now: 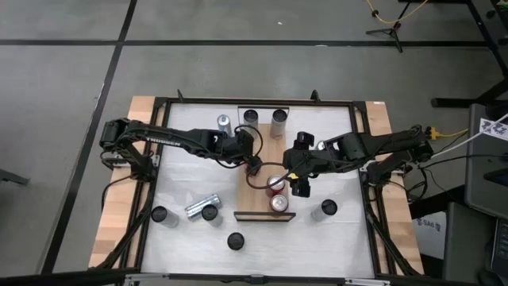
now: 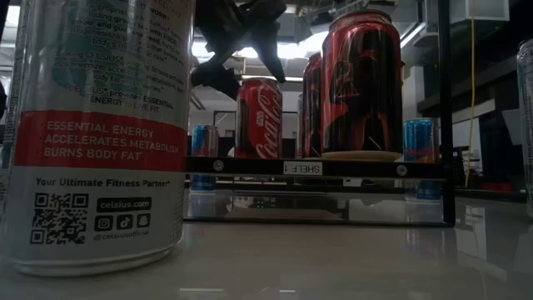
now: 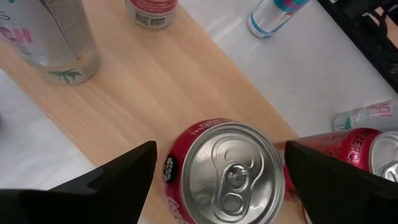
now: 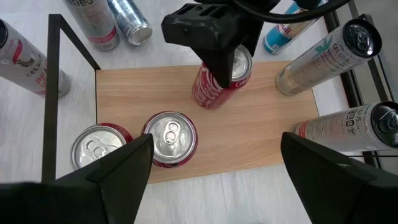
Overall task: Place canned beverage on shelf
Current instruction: Put the red white soda can on the shelf
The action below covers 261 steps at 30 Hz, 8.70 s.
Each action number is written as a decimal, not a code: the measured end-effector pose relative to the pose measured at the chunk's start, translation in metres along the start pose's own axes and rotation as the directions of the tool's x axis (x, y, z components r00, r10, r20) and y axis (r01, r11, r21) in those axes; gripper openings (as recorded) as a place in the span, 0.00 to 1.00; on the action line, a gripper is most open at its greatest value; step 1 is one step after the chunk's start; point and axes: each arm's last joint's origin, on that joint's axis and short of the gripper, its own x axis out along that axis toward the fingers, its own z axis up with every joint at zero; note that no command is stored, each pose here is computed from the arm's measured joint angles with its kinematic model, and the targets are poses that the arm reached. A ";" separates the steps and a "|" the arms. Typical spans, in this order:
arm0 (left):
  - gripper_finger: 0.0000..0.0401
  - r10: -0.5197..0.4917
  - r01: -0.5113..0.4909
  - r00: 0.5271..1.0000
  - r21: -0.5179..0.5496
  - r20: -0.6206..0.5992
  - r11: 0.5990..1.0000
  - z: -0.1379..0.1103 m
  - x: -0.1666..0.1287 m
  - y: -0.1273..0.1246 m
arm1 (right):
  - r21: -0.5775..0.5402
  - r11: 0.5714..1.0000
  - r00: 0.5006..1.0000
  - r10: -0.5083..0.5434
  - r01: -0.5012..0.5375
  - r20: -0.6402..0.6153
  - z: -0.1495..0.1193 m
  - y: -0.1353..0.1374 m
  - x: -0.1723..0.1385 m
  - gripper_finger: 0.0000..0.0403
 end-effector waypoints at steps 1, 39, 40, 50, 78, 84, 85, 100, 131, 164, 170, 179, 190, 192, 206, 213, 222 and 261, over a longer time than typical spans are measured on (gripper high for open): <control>0.86 -0.001 0.001 1.000 -0.001 0.001 1.000 0.000 0.000 0.000 | 0.000 1.000 1.000 0.000 0.000 0.000 0.000 0.000 0.000 0.85; 0.86 0.156 -0.137 0.988 0.456 -0.006 0.879 0.045 -0.103 0.027 | 0.075 0.992 0.991 -0.104 0.098 0.087 0.011 -0.013 0.005 0.85; 0.86 0.159 -0.138 0.987 0.453 -0.010 0.881 0.040 -0.097 0.031 | 0.083 0.991 0.991 -0.113 0.107 0.078 0.012 -0.016 0.009 0.85; 0.86 0.138 -0.125 0.990 0.441 0.002 0.889 -0.002 -0.039 0.052 | 0.114 0.984 0.985 -0.121 0.135 -0.119 0.005 -0.042 0.068 0.85; 0.86 0.099 -0.113 0.993 0.388 0.057 0.915 -0.007 -0.025 0.053 | 0.140 0.981 0.979 -0.108 0.133 -0.172 0.009 -0.045 0.141 0.85; 0.86 0.102 -0.115 0.993 0.389 0.054 0.914 -0.008 -0.025 0.054 | 0.139 0.981 0.979 -0.109 0.134 -0.175 0.009 -0.044 0.147 0.85; 0.86 0.102 -0.115 0.993 0.389 0.054 0.914 -0.008 -0.025 0.054 | 0.138 0.981 0.978 -0.109 0.135 -0.177 0.009 -0.044 0.150 0.85; 0.86 0.049 -0.045 0.999 0.406 0.002 0.913 -0.013 -0.026 0.048 | 0.126 0.978 0.971 -0.138 0.165 -0.195 0.007 -0.044 0.154 0.85; 0.86 0.056 -0.051 0.998 0.435 0.000 0.899 -0.022 -0.025 0.041 | 0.143 0.974 0.964 -0.140 0.175 -0.226 0.007 -0.048 0.126 0.85; 0.86 -0.006 -0.054 0.989 0.393 0.149 0.918 -0.011 -0.014 0.029 | 0.036 0.956 0.894 -0.258 0.291 -0.365 -0.001 -0.057 0.093 0.85; 0.86 0.058 -0.091 0.994 0.410 0.092 0.907 -0.017 -0.012 0.035 | 0.060 0.956 0.912 -0.253 0.286 -0.323 -0.002 -0.061 0.070 0.85; 0.86 0.080 -0.097 0.995 0.408 0.060 0.908 -0.027 0.015 0.029 | 0.100 0.956 0.938 -0.245 0.276 -0.247 -0.009 -0.069 0.024 0.85; 0.86 -0.055 0.003 0.990 0.373 0.128 0.928 -0.022 0.032 0.016 | 0.096 0.955 0.944 -0.257 0.281 -0.205 -0.015 -0.075 -0.001 0.85; 0.86 -0.067 0.010 0.987 0.367 0.143 0.930 -0.021 0.032 0.014 | 0.092 0.954 0.944 -0.262 0.284 -0.199 -0.014 -0.075 -0.001 0.85; 0.86 -0.026 -0.026 0.990 0.370 0.135 0.928 -0.023 0.031 0.017 | 0.069 0.956 0.943 -0.266 0.284 -0.198 -0.014 -0.075 -0.001 0.85; 0.86 0.002 -0.036 0.995 0.340 0.100 0.940 -0.027 0.031 0.019 | 0.069 0.956 0.943 -0.266 0.284 -0.198 -0.014 -0.075 -0.001 0.85; 0.86 -0.077 0.024 0.983 0.295 0.169 0.955 -0.022 0.030 0.010 | 0.070 0.956 0.944 -0.266 0.284 -0.198 -0.014 -0.075 0.000 0.85; 0.86 -0.075 0.036 0.984 0.233 0.161 0.972 -0.031 0.046 0.005 | 0.069 0.956 0.943 -0.266 0.284 -0.199 -0.014 -0.075 0.000 0.85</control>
